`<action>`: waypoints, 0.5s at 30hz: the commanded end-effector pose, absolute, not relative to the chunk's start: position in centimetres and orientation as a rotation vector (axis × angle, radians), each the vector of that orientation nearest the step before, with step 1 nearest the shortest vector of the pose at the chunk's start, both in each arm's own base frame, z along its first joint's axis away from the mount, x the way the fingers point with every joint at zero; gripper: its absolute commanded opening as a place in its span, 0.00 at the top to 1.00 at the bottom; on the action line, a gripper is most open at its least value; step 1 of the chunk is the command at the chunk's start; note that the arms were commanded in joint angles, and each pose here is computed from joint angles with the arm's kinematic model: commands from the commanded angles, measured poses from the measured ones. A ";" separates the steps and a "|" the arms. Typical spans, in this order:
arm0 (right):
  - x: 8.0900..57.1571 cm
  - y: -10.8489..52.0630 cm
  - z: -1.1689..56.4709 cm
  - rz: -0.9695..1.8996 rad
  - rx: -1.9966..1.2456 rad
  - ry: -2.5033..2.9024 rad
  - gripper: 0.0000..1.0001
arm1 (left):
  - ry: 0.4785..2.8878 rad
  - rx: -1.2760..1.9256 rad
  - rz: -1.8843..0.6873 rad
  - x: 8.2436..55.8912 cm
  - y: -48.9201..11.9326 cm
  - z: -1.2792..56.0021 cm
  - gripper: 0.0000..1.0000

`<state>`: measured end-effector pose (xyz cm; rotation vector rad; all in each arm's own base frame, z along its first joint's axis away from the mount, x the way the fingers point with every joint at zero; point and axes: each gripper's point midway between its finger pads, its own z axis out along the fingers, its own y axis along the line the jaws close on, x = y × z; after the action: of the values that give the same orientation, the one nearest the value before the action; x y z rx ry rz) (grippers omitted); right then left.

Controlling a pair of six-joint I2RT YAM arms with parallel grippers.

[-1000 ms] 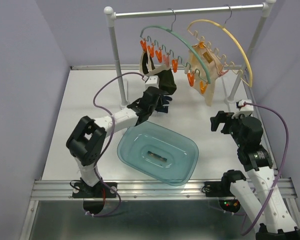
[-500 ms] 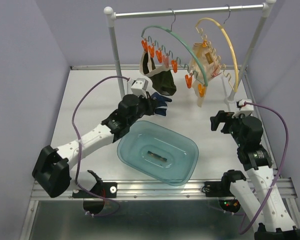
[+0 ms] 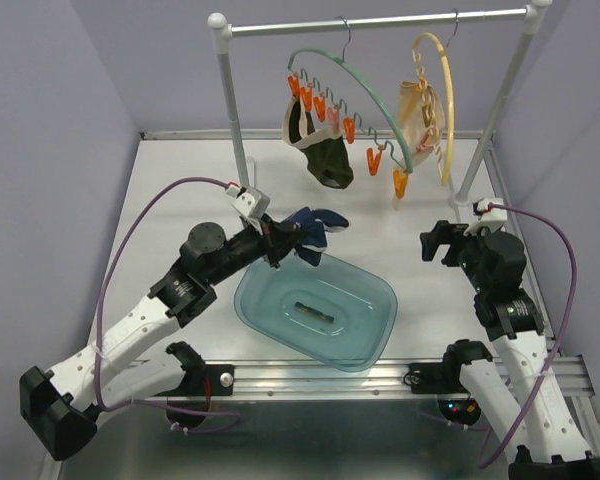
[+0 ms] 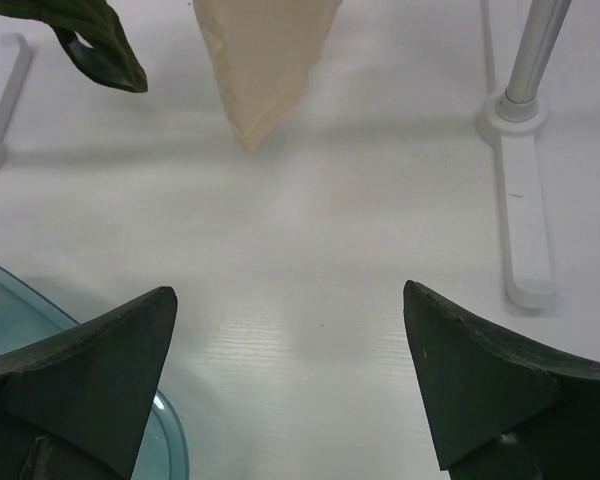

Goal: Remove the underwear clipped to the hanger

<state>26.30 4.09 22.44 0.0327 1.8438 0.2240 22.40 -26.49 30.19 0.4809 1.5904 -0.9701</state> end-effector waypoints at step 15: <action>27.1 4.4 22.7 0.247 0.020 1.821 0.00 | 1.725 0.563 -1.247 15.5 -26.2 25.0 1.00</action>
<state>26.57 4.38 21.91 0.0226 1.8655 0.2368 16.92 -25.94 24.95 0.5649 1.7271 -1.1544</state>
